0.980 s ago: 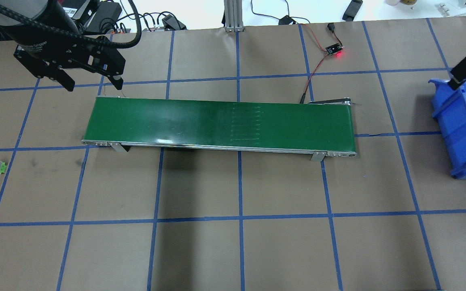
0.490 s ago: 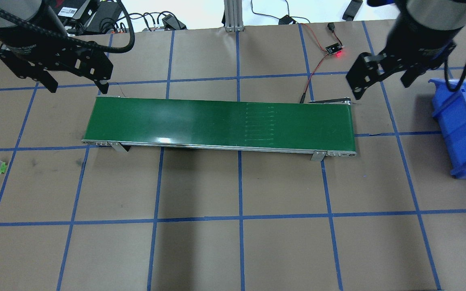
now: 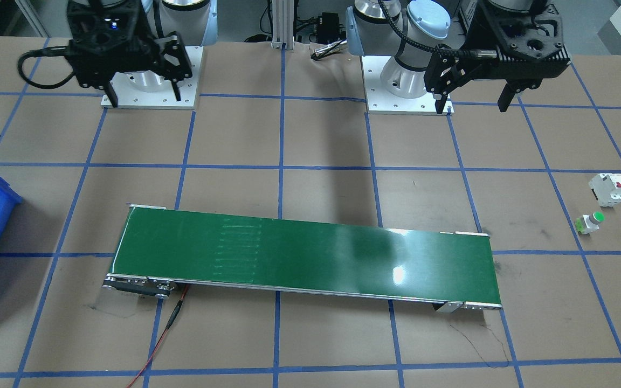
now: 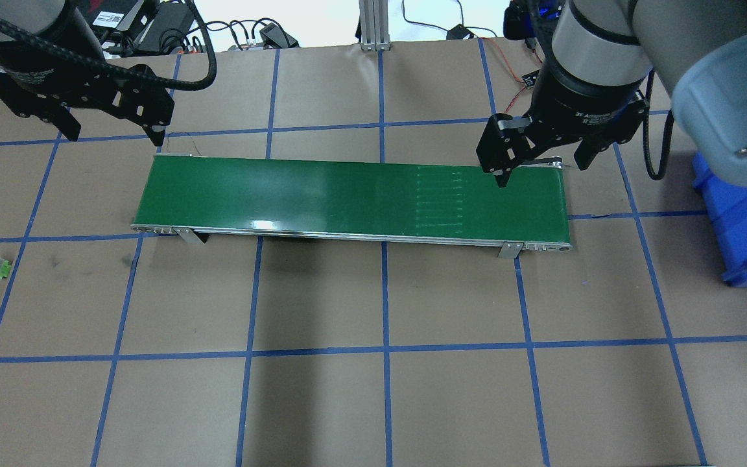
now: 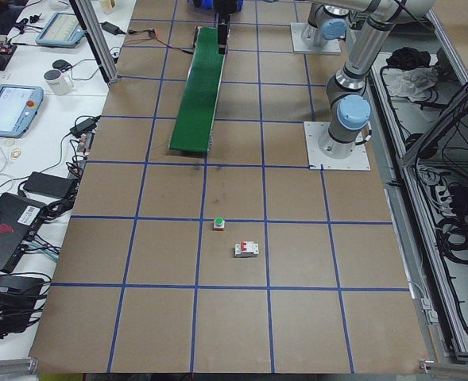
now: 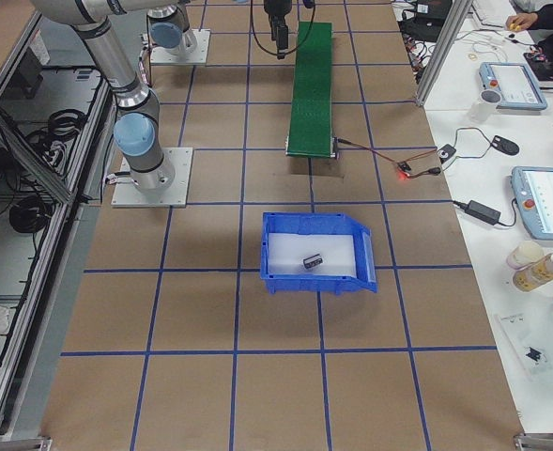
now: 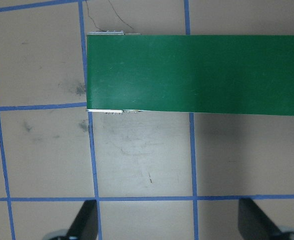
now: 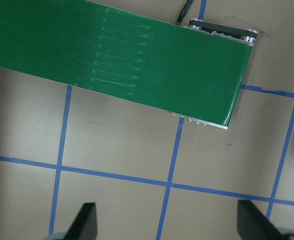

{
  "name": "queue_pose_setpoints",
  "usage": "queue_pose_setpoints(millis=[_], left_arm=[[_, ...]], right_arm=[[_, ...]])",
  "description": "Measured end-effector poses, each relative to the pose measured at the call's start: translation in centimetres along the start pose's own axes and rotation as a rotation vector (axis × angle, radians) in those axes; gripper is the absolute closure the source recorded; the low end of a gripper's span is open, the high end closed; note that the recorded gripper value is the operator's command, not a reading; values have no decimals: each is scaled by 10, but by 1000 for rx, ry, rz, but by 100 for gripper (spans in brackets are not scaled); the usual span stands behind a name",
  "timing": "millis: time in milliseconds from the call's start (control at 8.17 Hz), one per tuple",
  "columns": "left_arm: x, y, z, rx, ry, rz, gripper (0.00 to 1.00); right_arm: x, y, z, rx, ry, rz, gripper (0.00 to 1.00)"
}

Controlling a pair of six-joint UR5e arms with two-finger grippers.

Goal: Move capacitor from left to right

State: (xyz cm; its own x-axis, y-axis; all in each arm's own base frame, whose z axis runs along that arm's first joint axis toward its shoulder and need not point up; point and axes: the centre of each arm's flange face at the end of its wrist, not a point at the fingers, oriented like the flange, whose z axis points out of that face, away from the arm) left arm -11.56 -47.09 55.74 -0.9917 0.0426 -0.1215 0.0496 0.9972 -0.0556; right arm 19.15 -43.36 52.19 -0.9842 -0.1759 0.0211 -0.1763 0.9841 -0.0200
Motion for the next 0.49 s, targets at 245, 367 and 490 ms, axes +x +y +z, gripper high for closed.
queue_pose_setpoints(millis=[245,367,490], left_arm=[[3,0,0,1,0,8,0],[3,1,-2,5,-1,10,0],[3,1,-3,7,-1,11,0]], right_arm=[[-4,1,0,0,-8,4,0],[-3,2,-1,3,-6,5,0],[-3,4,-3,8,-1,4,0]])
